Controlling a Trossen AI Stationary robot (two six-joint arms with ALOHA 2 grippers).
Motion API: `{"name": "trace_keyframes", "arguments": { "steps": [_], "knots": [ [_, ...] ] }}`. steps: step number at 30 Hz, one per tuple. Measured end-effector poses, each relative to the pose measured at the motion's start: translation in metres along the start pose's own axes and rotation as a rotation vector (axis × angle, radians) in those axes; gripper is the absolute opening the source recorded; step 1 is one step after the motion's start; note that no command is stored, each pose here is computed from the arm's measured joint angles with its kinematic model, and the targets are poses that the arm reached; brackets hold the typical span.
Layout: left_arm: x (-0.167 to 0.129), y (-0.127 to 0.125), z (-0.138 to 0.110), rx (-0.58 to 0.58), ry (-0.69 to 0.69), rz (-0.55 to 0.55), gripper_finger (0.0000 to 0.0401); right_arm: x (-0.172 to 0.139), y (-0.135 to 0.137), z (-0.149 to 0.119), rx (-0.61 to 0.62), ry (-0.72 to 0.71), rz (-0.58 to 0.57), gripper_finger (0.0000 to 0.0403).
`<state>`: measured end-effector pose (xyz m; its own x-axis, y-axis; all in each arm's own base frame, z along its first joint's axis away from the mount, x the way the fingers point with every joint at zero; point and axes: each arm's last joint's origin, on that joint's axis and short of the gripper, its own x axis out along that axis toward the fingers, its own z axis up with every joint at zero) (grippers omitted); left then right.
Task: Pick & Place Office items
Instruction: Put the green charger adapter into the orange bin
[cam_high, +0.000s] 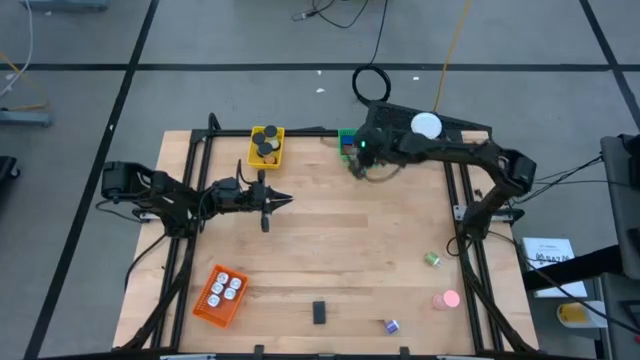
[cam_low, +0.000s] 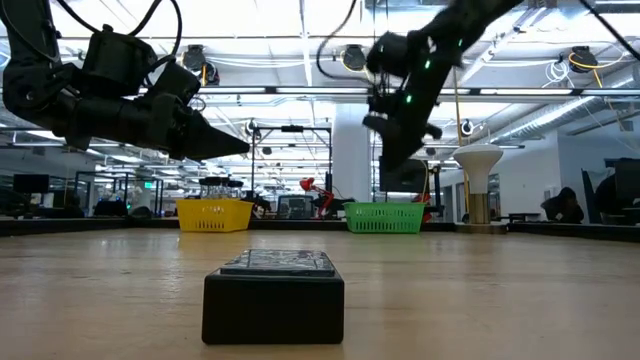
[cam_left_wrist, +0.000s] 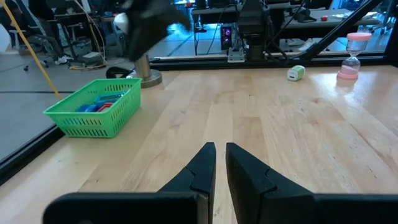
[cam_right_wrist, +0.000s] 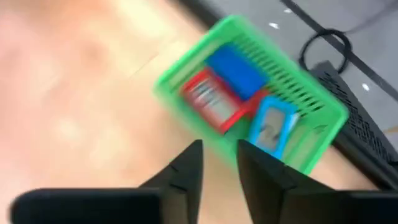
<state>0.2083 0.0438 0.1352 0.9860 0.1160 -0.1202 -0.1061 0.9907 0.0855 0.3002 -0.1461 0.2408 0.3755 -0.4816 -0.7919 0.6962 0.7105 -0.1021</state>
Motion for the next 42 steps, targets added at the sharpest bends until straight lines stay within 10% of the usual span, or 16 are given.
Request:
{"name": "trace_keyframes", "arguments": {
  "steps": [7, 16, 28, 42],
  "knots": [
    [0.000, 0.000, 0.000, -0.031, 0.001, 0.000, 0.0042, -0.042, 0.080, -0.038, -0.244, -0.082, 0.155, 0.0005],
    [0.000, 0.000, 0.000, -0.032, 0.001, 0.000, 0.0042, -0.051, 0.142, -0.117, -0.327, -0.160, 0.362, 0.0015],
    [0.000, 0.000, 0.000, -0.089, 0.000, 0.000, 0.0042, -0.101, 0.119, -0.186, -0.059, 0.319, 0.111, 0.0030],
    [0.000, -0.004, -0.002, -0.130, 0.019, -0.019, 0.0042, -0.147, 0.097, -0.242, 0.115, 0.564, -0.038, 0.0190]
  ]
}}
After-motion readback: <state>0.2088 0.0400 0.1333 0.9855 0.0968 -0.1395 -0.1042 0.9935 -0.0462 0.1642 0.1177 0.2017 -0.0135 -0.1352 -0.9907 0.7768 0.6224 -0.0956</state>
